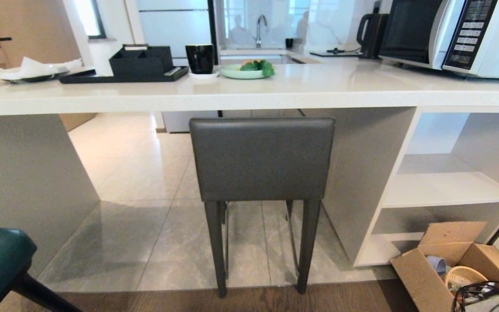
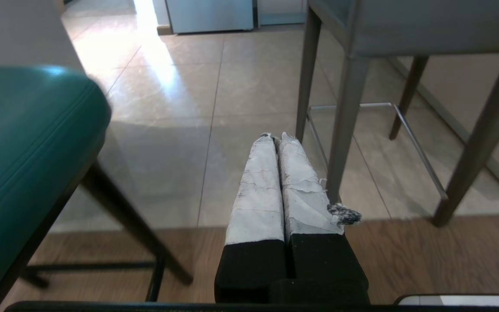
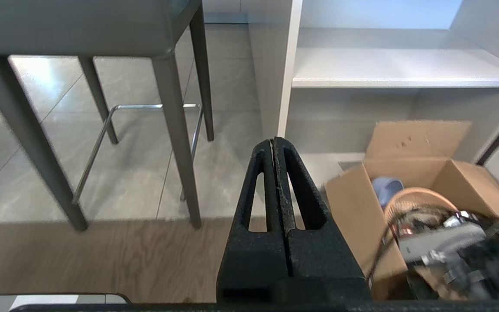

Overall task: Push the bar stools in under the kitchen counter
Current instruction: Push the blue chair back under the dining table

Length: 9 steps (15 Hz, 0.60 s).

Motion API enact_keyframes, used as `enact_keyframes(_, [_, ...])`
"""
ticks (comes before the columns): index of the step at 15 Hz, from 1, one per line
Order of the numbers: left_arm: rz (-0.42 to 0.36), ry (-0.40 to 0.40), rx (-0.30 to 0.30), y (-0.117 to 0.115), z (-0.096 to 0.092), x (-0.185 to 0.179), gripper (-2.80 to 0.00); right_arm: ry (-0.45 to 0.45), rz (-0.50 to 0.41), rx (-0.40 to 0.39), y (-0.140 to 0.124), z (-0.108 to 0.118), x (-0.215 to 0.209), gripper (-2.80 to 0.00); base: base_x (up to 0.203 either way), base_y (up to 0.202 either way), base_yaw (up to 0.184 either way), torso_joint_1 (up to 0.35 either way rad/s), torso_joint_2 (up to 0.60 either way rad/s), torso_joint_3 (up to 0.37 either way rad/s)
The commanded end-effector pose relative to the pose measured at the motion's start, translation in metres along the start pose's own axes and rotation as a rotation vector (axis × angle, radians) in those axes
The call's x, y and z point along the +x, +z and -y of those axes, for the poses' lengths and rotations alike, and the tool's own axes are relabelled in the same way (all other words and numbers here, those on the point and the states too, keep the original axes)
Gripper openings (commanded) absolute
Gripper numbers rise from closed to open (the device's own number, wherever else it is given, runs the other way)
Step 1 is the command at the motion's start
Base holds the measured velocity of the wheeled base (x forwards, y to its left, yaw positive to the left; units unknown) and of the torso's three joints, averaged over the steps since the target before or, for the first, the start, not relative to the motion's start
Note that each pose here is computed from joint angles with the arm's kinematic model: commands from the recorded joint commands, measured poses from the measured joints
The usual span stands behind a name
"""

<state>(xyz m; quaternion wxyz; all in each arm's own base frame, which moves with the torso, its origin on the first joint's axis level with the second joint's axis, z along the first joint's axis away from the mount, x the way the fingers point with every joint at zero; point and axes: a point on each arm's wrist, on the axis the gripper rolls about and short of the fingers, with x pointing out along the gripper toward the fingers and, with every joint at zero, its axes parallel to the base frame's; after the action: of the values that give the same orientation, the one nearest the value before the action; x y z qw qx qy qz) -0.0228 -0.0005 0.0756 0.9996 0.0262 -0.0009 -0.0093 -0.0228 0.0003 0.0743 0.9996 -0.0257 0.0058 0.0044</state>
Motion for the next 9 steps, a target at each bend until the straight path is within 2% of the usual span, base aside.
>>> enact_keyframes(1, [-0.001,0.000,0.000,0.0001,0.0000,0.0001,-2.80,0.001,-0.002,-0.001,-0.0005,0.0000,0.0001,-2.80,-0.191,0.000,0.003,-0.002,0.01,0.007])
enact_keyframes(9, [-0.001,0.000,0.000,0.0001,0.0000,0.0001,-2.80,-0.004,-0.002,0.010,-0.0005,0.0001,0.0001,-2.80,-0.197,0.000,-0.001,0.001,0.00,0.003])
